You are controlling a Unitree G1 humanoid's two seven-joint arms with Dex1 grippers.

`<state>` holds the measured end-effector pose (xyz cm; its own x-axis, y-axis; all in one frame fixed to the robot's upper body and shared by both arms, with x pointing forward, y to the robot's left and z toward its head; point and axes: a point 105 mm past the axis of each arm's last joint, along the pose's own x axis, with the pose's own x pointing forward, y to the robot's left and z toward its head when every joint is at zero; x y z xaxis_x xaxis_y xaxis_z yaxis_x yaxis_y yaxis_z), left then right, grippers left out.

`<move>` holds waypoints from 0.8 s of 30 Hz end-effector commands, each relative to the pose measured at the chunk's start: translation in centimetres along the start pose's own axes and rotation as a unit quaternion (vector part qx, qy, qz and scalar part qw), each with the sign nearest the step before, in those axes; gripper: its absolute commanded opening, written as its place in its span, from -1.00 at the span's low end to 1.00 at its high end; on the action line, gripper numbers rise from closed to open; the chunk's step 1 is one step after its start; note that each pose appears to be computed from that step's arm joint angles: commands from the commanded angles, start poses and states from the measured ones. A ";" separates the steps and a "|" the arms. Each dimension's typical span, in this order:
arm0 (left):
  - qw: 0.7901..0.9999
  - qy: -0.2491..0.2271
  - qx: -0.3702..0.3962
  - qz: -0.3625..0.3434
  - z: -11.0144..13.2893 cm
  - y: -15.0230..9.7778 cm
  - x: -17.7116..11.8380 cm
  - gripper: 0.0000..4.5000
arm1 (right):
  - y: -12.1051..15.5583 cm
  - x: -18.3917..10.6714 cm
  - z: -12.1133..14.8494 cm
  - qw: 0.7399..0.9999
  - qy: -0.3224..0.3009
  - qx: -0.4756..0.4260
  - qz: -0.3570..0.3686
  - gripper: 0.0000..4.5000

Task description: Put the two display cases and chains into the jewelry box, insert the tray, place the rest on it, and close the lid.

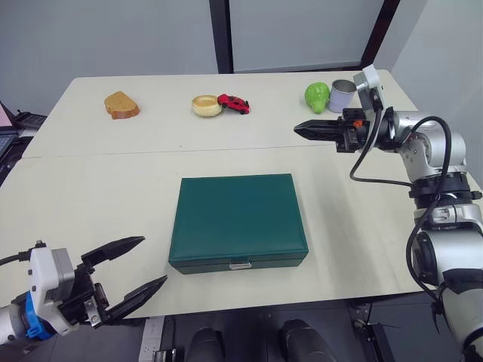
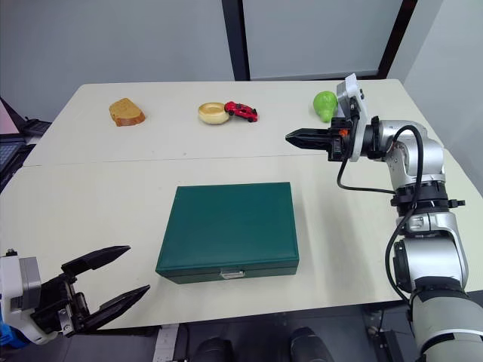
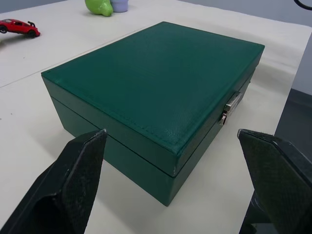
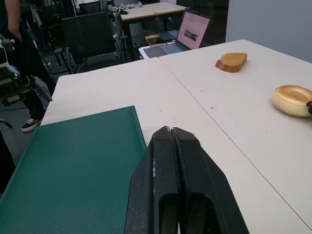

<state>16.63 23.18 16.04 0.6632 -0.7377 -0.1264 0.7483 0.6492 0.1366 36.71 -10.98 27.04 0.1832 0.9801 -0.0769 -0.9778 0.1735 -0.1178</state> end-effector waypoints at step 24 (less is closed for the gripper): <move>0.966 0.023 -0.060 0.249 -2.4 14.0 2.7 1.00 | 1.7 -13.5 -11.4 0.954 0.055 0.053 -0.291 0.98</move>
<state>28.88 30.53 15.15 0.9336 -0.3383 -0.1184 0.3457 0.9371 0.0486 33.75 -24.59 15.28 0.6743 0.7145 -0.1867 -0.7296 0.6836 -0.0193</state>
